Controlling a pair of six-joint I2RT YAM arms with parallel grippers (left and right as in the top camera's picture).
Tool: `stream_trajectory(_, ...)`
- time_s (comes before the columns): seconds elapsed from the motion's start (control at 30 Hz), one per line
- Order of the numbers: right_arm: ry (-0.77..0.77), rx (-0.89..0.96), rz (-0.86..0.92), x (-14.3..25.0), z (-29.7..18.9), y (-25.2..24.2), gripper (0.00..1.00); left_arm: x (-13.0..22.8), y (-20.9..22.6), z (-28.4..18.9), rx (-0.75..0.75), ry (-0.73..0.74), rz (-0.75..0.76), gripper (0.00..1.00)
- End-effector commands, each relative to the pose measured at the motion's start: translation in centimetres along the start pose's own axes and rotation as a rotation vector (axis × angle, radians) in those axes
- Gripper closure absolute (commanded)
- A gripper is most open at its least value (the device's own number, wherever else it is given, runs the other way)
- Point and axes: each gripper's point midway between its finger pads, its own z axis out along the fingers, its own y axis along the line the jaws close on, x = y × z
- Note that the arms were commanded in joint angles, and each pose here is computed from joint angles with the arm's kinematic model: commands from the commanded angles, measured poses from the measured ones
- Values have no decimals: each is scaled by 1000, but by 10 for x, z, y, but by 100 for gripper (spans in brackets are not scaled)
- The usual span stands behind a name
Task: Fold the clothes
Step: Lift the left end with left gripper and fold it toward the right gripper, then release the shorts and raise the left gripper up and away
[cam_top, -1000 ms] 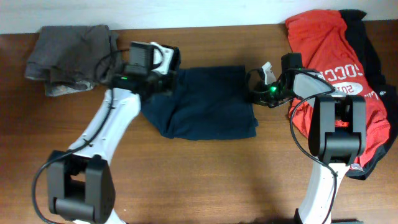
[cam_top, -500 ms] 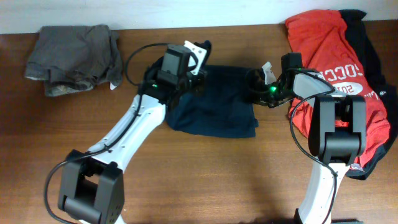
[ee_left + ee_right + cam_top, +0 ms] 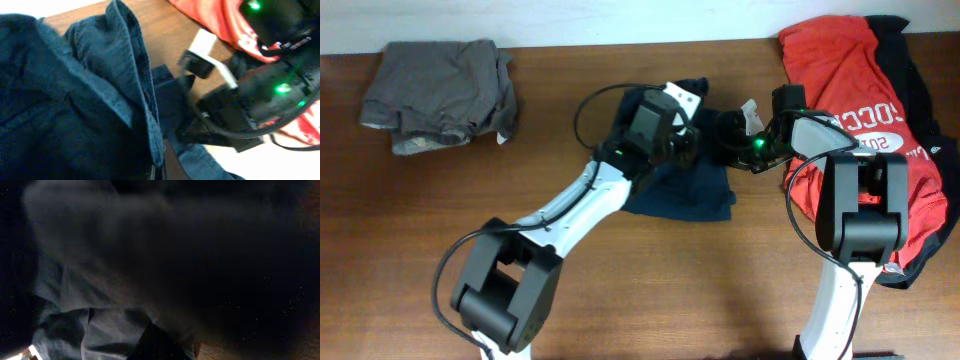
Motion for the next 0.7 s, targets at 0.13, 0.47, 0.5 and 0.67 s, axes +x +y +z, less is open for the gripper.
stream_trajectory(0.13, 89, 156, 37, 27, 29, -44, 96, -6, -39, 8, 73, -34, 17, 70)
stream_trajectory(0.47, 90, 156, 39, 28, 29, -44, 96, -42, -57, -7, 144, -71, -18, 1)
stream_trajectory(0.5, 92, 156, 41, 28, 29, -45, 96, -49, -58, -12, 146, -74, -18, 1)
stream_trajectory(0.67, 74, 77, 62, 23, 19, -34, 96, -95, -59, -48, 127, -101, 16, 1)
